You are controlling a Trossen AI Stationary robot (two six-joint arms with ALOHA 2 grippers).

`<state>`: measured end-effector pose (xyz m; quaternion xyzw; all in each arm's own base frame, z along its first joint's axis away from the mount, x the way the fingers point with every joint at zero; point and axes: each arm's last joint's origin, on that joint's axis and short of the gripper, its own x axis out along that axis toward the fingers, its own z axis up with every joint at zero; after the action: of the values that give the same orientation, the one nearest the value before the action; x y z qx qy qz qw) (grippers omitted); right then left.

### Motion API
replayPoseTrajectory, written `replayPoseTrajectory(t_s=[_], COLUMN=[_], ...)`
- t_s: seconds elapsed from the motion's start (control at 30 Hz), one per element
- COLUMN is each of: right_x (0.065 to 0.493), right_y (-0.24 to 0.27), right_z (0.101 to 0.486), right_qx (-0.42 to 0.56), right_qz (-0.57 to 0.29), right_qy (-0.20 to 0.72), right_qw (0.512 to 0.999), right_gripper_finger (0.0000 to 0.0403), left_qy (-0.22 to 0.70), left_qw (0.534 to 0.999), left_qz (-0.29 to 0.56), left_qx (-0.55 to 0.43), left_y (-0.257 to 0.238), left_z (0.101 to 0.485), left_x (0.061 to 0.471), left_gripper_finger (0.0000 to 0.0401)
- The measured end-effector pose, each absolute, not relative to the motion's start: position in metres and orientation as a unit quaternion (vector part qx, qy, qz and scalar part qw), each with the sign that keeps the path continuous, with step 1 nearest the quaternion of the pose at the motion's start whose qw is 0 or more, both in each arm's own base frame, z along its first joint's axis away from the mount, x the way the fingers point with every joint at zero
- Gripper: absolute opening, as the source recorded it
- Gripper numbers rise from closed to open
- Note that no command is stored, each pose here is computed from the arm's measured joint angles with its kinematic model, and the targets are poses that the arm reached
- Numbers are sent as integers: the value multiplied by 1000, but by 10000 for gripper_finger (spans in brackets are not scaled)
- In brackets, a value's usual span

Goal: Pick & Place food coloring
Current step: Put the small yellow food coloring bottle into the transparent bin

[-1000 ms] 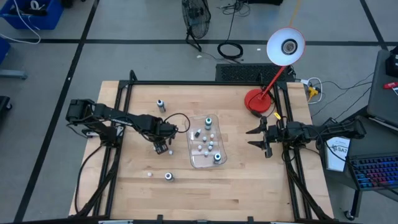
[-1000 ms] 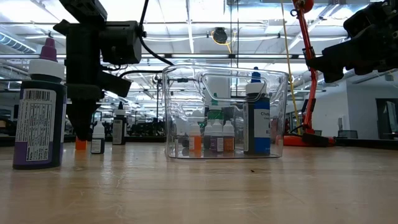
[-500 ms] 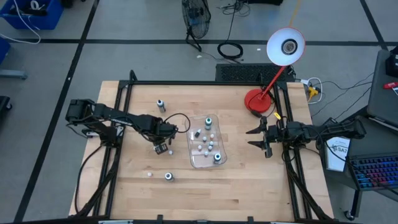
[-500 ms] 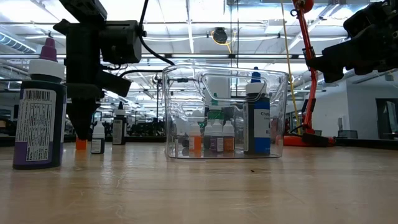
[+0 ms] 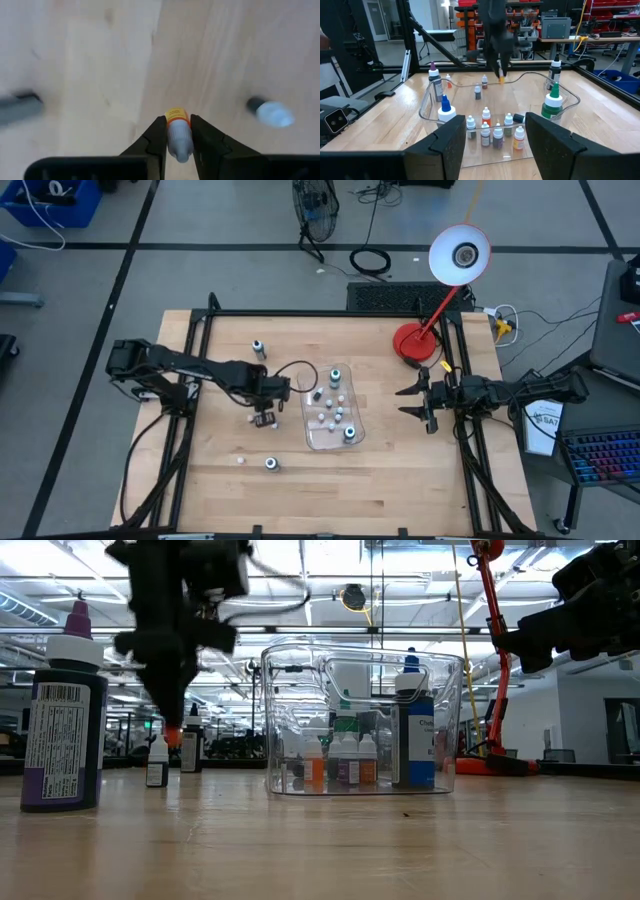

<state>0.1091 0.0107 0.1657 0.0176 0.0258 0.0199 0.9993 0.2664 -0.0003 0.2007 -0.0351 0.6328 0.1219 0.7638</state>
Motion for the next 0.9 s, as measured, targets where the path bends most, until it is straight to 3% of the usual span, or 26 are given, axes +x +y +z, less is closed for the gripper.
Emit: replayPoseTrajectory(t_s=[0.27,0.47,0.63,0.9], right_x=[109,109,109,109], right_y=[11,11,11,11], right_z=[166,166,166,166], right_qx=[18,18,18,18], right_qz=[20,20,20,20], right_qy=[26,26,26,26], right_qw=[999,999,999,999], right_gripper_finger=[193,194,193,194], left_qy=[565,578,595,599], left_qw=[819,803,788,789], left_qz=[90,85,17,-59], left_qx=[41,113,156,123], left_y=[-1,-2,-10,-10], left_z=[280,312,302,249], left_x=[299,336,371,391], left_gripper_finger=[66,65,65,65])
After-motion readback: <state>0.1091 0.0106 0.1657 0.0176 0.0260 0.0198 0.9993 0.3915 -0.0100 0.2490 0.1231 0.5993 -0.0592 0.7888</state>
